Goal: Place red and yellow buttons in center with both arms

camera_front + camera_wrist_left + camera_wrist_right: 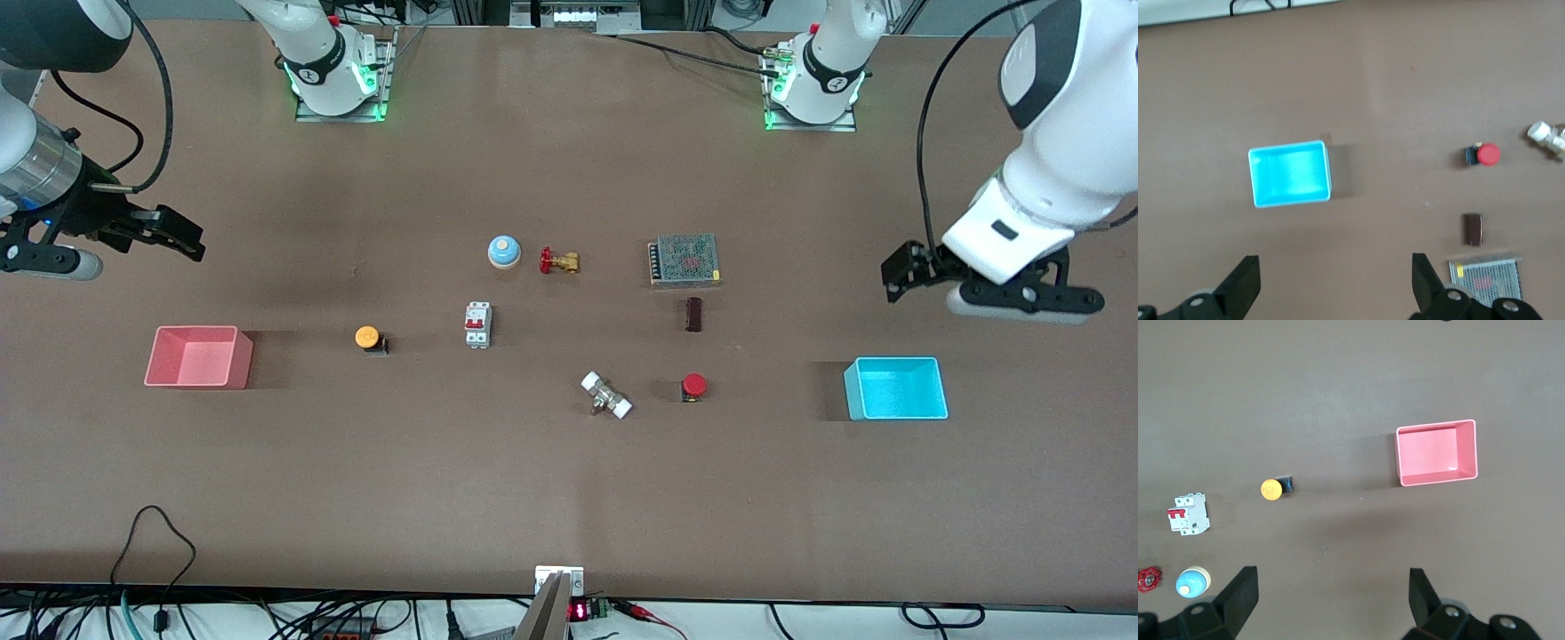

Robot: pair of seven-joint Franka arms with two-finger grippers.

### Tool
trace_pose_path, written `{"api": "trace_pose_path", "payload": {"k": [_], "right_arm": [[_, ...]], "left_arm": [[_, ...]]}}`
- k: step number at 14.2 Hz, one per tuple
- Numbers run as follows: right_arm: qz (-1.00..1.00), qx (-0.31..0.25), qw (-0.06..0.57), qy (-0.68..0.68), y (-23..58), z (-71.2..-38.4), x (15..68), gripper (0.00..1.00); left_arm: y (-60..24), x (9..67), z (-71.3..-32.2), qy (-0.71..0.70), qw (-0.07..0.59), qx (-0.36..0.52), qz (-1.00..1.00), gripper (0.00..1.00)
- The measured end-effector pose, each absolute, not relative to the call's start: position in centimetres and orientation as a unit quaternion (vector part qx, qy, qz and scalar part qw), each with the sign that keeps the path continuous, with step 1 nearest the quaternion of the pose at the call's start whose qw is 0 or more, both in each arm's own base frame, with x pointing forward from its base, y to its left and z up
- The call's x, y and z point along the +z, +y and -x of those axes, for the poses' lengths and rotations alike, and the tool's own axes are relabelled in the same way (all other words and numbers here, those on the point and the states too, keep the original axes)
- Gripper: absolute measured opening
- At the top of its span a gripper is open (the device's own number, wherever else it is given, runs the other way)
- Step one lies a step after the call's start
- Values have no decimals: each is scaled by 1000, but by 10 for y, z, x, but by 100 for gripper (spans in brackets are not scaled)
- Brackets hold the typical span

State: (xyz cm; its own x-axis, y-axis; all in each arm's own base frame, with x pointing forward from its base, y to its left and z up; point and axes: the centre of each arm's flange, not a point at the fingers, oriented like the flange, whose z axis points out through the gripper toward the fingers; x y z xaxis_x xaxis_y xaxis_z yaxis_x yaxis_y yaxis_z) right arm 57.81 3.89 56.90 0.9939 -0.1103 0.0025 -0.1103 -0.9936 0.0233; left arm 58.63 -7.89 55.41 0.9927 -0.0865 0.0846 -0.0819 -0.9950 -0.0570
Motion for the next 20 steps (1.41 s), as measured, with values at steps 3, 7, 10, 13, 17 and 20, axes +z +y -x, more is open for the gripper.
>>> {"api": "trace_pose_path", "payload": {"k": [3, 7, 10, 13, 17, 20], "right_arm": [[-998, -5, 12, -55, 39, -577, 568, 100], [-998, -9, 13, -54, 40, -576, 567, 100], [-998, -15, 14, -54, 40, -575, 566, 100], [-998, -22, 15, -54, 40, -573, 565, 100], [-998, -24, 15, -56, 38, -573, 565, 100], [-998, -24, 15, -56, 38, -573, 565, 100]], "left_arm": [[-77, 550, -579, 43, 25, -33, 998, 100], [-70, 547, -576, 73, 28, -12, 997, 100], [-62, 546, -575, 70, 28, -6, 997, 100], [-54, 546, -576, 67, 29, -6, 997, 100], [-41, 549, -578, 57, 29, -8, 998, 100], [-39, 550, -578, 55, 29, -8, 998, 100]]}}
